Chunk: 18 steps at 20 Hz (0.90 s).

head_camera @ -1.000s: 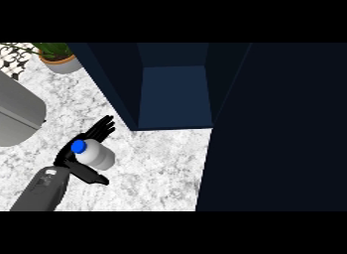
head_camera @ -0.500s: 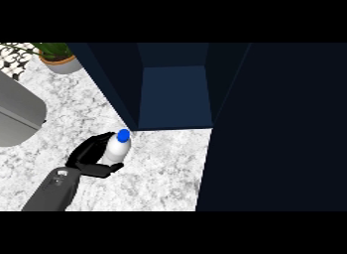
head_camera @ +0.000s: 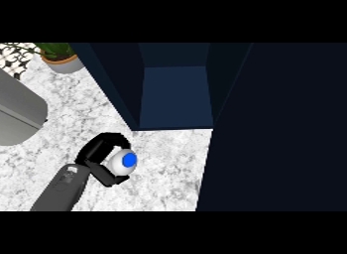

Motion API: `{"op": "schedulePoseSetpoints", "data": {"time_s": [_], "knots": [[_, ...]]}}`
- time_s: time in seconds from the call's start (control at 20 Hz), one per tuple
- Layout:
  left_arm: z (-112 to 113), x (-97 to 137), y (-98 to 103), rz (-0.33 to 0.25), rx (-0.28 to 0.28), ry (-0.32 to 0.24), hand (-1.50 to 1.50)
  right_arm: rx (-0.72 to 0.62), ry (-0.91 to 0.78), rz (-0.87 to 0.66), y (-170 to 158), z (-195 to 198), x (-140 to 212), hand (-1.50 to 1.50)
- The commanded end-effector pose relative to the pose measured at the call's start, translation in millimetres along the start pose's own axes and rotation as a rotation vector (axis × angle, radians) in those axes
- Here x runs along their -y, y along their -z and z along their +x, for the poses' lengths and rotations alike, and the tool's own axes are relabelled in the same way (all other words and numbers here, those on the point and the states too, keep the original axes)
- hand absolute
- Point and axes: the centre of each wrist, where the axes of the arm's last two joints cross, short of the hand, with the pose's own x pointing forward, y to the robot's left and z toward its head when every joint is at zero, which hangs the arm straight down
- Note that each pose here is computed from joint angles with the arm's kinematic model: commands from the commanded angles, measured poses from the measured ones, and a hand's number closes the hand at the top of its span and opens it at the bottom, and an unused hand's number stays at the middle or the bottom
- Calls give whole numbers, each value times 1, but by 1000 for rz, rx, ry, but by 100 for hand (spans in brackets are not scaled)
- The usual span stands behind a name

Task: Pick up the bottled water, place it into the cabinet and close the cabinet

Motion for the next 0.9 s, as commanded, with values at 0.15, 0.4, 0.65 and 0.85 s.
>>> {"op": "schedulePoseSetpoints", "data": {"time_s": [0.15,0.4,0.65,0.85], "knots": [[-12,22,10,192,191,-49,150,32,7,-19,-12,18,15,-150],[-10,43,36,504,279,-110,150,31,-28,-63,-19,18,26,-150],[-1,58,61,452,301,-140,150,37,-33,-89,-15,7,48,-150],[8,65,71,423,295,-161,150,37,-57,-91,-22,9,58,-150]]}}
